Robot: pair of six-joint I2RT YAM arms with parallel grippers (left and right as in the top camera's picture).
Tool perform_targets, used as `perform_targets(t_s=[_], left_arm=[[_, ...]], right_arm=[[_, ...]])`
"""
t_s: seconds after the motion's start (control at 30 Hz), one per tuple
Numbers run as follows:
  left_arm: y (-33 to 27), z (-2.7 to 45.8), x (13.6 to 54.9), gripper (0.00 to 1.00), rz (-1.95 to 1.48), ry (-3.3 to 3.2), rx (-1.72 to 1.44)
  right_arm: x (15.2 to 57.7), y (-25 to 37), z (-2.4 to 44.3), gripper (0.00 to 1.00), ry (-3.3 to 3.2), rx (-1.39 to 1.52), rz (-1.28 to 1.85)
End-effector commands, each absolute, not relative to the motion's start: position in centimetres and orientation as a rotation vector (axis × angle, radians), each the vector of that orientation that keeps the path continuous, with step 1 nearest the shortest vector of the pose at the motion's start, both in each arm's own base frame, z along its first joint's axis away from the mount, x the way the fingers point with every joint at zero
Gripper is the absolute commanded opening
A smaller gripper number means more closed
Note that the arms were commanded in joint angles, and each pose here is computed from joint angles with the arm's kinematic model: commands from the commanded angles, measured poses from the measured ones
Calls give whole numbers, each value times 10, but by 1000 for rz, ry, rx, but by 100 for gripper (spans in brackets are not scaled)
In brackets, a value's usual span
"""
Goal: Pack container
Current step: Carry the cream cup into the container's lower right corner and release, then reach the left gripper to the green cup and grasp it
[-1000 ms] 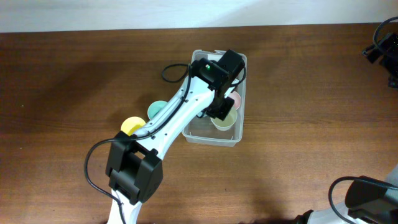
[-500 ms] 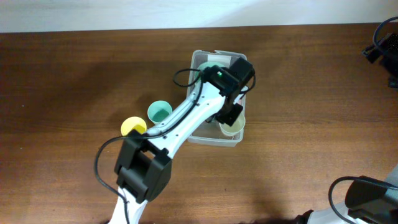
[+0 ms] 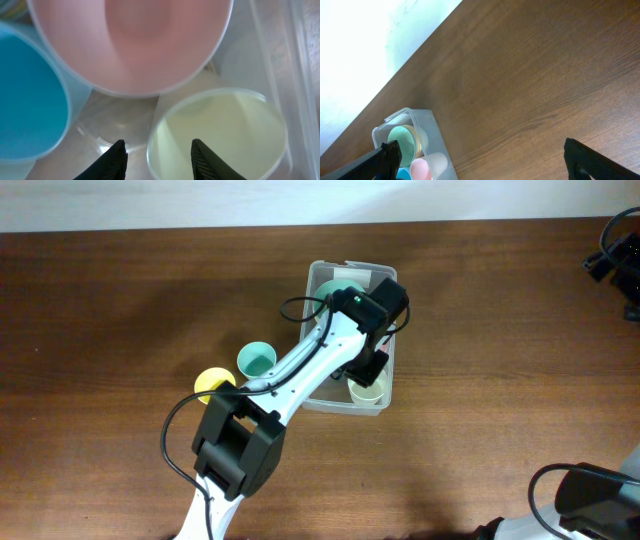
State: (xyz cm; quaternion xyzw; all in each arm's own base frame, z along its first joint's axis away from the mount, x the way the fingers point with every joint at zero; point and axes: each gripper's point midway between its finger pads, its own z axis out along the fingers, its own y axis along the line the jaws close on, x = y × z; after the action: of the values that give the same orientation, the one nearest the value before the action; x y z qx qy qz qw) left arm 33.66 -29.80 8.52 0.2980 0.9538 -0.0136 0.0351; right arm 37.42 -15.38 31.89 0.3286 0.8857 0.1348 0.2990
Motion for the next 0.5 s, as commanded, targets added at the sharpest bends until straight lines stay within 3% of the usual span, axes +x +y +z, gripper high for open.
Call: perform_targets(t_s=[0.0, 0.13, 0.27, 0.33, 0.47], left_arm=[[-296, 112, 348, 44, -46, 2900, 881], [-271, 167, 360, 44, 38, 2861, 813], [-228, 223, 376, 59, 177, 2790, 692], [-210, 240, 386, 72, 183, 2756, 616], [-174, 244, 400, 74, 157, 2791, 483]], right_arm=[[374, -157, 318, 99, 2352, 875, 344], [374, -157, 318, 99, 2352, 875, 344], [374, -157, 318, 99, 2352, 875, 344], [374, -157, 318, 99, 2352, 875, 344], [374, -157, 318, 99, 2351, 875, 344]])
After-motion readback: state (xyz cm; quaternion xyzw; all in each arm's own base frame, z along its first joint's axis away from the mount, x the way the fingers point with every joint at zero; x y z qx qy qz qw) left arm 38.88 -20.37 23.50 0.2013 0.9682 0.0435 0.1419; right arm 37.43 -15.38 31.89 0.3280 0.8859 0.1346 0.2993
